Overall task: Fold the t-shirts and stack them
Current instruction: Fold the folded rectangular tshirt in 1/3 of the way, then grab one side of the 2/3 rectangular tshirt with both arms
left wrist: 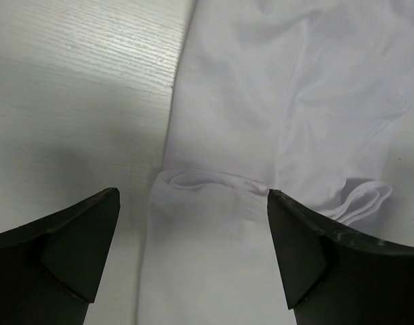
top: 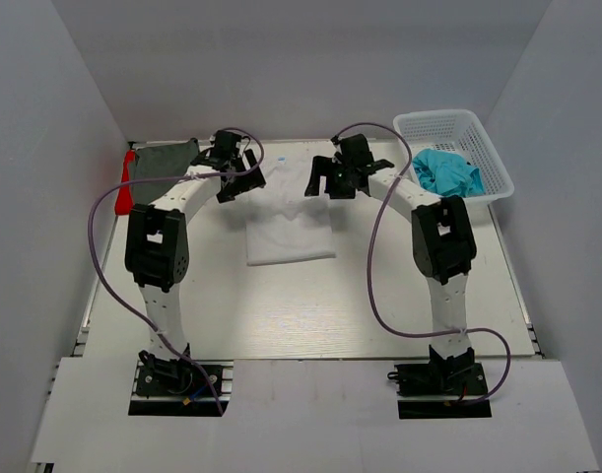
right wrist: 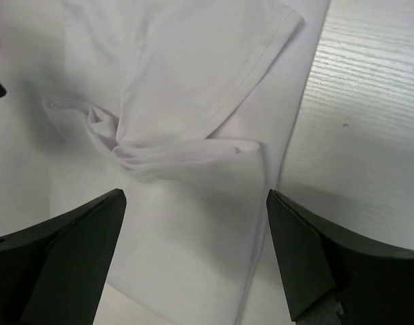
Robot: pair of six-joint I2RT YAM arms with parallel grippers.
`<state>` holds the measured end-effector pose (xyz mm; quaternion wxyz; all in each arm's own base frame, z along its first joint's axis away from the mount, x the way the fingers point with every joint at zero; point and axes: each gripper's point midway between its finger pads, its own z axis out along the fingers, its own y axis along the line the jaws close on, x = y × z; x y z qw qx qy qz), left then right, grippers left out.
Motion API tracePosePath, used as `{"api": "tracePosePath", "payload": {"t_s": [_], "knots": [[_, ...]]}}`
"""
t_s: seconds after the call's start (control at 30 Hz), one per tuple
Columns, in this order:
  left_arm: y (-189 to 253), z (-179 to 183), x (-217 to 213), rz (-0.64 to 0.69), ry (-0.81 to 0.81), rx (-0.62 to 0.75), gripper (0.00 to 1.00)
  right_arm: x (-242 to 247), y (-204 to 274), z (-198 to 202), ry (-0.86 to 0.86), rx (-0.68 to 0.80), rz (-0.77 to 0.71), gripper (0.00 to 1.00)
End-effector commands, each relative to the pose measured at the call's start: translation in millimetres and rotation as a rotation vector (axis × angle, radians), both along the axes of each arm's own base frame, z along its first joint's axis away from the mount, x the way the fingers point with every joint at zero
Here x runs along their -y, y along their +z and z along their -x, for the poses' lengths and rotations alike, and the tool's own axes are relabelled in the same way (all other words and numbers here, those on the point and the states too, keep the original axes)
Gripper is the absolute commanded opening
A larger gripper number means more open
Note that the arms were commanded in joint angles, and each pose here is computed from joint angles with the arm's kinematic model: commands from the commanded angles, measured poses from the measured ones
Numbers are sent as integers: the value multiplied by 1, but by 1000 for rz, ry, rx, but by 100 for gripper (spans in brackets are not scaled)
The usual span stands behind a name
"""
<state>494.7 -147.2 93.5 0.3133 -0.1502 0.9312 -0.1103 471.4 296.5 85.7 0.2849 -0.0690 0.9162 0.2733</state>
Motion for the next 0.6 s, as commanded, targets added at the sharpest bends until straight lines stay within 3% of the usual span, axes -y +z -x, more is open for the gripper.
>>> {"api": "tracePosePath", "payload": {"t_s": [0.0, 0.03, 0.13, 0.17, 0.23, 0.27, 0.4, 0.43, 0.57], "knots": [[34, 17, -1, 12, -27, 25, 100, 5, 77, 6, 57, 213, 9, 90], [35, 23, -3, 13, -27, 29, 100, 5, 91, 14, 70, 241, -5, 90], [33, 60, 0, 54, -58, 23, 100, 16, 70, 50, 89, 206, 24, 90], [13, 83, 1, 50, -75, -28, 100, 17, 67, 57, 104, 204, 29, 90], [23, 101, 6, 89, -99, 0, 100, 20, 56, 81, 128, 157, 48, 90], [2, 125, 9, 116, -129, -61, 100, 22, 54, 87, 131, 147, 52, 90], [-21, 165, 8, 179, -119, -112, 100, 44, 3, 134, 71, 4, 74, 90], [-34, 183, 11, 195, -144, -145, 97, 46, 3, 138, 59, 1, 70, 90], [-47, 191, 10, 209, -124, -156, 83, 43, -18, 153, 79, -83, 42, 90]]}}
